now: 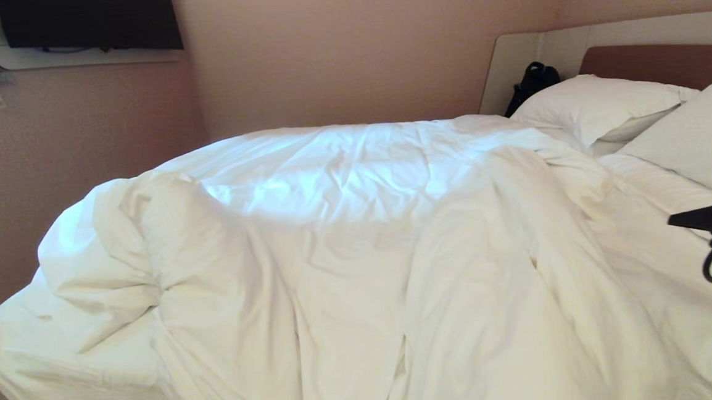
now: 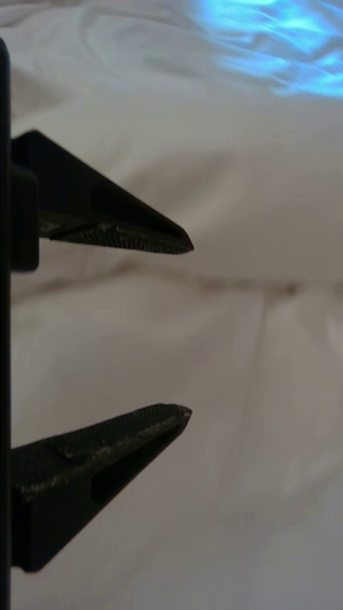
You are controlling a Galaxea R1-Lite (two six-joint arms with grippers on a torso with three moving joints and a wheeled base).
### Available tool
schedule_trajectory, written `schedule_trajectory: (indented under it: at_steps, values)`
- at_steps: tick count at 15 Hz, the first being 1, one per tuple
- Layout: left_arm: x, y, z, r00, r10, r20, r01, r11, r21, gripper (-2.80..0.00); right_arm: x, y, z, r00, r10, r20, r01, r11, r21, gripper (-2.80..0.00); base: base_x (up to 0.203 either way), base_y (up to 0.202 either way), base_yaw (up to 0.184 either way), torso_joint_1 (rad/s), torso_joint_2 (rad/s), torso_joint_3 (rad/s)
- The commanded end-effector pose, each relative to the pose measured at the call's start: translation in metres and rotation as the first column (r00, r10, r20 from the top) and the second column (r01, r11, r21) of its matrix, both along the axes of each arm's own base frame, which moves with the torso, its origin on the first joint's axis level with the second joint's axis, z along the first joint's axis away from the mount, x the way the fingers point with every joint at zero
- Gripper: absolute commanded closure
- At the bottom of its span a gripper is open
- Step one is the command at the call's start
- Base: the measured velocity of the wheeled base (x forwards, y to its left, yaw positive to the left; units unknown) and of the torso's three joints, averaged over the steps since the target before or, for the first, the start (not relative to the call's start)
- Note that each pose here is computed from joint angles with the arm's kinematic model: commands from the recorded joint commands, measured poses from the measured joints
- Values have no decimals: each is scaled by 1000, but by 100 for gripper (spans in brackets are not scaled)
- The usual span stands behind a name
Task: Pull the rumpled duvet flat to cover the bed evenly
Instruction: Flatten the corners of the folded blanket
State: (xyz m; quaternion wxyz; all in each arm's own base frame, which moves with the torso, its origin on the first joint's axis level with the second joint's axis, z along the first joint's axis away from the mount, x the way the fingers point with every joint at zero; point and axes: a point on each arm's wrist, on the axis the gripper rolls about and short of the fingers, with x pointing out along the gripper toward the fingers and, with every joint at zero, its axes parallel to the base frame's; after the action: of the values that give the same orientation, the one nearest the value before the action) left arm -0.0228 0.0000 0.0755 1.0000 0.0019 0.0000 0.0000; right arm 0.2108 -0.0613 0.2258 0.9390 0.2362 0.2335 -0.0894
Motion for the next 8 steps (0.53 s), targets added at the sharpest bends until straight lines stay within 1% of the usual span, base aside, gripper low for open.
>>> schedule_trajectory:
  at_steps: [1, 2, 3, 4, 6, 7, 8]
  values:
    - [0, 0, 0, 1000, 0, 0, 0, 1000, -1, 0, -22, -28, -5, 977, 196, 85, -206, 970, 128, -280, 0, 0, 0, 0, 0, 0]
    - [0, 0, 0, 1000, 0, 0, 0, 1000, -1, 0, -31, -40, -11, 984, 162, 77, -171, 978, 118, -280, 0, 0, 0, 0, 0, 0]
    - [0, 0, 0, 1000, 0, 0, 0, 1000, -1, 0, -40, -46, -21, 988, 146, 56, -152, 982, 111, -280, 0, 0, 0, 0, 0, 0]
    - [0, 0, 0, 1000, 0, 0, 0, 1000, -1, 0, -47, -46, -31, 988, 149, 34, -152, 983, 101, -280, 0, 0, 0, 0, 0, 0]
    - [0, 0, 0, 1000, 0, 0, 0, 1000, 1, 0, -63, -38, -37, 988, 154, 27, -155, 986, 63, -280, 0, 0, 0, 0, 0, 0]
    - [0, 0, 0, 1000, 0, 0, 0, 1000, -1, 0, -72, -37, -41, 989, 146, 25, -146, 989, 37, -280, 0, 0, 0, 0, 0, 0]
    - [0, 0, 0, 1000, 0, 0, 0, 1000, -1, 0, -81, -34, -46, 989, 149, 17, -149, 989, -9, -280, 0, 0, 0, 0, 0, 0]
